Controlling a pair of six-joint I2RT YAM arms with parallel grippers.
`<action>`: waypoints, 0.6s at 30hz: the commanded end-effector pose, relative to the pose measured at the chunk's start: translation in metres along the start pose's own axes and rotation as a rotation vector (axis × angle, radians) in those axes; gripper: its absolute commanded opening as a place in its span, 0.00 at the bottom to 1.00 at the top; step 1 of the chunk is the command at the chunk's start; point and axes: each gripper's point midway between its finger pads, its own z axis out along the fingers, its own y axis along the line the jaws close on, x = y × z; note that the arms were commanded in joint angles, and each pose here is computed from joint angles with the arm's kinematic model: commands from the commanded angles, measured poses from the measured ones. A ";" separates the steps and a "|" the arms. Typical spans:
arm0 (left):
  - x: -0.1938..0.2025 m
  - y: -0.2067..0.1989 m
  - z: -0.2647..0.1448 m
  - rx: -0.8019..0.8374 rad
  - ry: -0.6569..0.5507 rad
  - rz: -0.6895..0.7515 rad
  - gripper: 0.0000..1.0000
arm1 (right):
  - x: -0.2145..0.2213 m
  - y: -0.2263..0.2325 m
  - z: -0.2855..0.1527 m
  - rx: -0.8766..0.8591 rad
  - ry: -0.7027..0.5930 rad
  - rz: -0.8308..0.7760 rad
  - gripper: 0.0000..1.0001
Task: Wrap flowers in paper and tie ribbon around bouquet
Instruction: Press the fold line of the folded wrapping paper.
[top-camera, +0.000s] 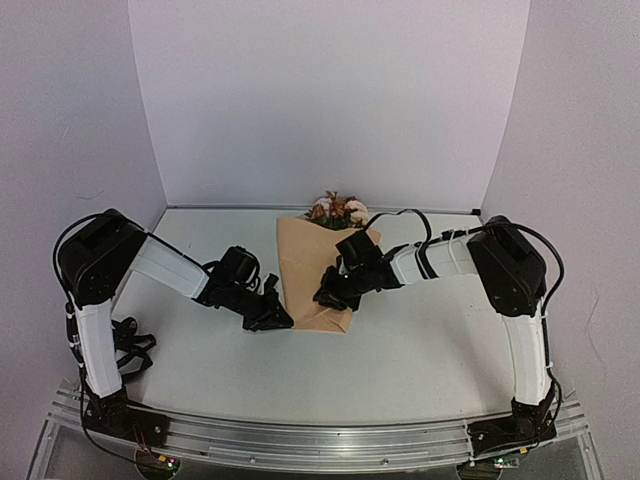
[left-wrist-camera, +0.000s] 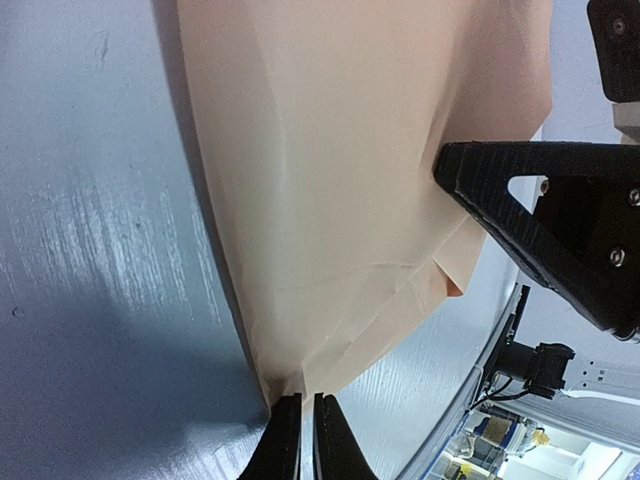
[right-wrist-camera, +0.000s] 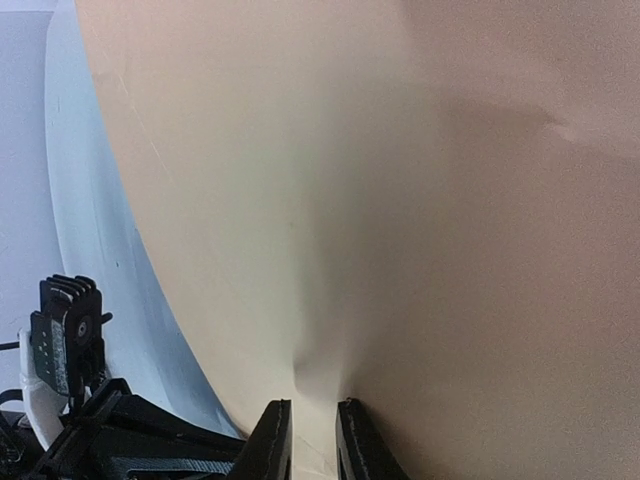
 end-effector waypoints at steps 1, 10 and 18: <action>0.007 0.007 -0.003 -0.036 0.010 -0.005 0.08 | 0.000 0.027 -0.008 -0.037 0.001 -0.052 0.20; 0.004 0.007 -0.002 -0.036 0.001 -0.009 0.08 | 0.039 0.037 0.007 -0.054 0.103 -0.058 0.20; 0.003 0.004 -0.002 -0.029 -0.001 -0.006 0.08 | 0.056 0.022 0.022 -0.030 0.134 -0.029 0.18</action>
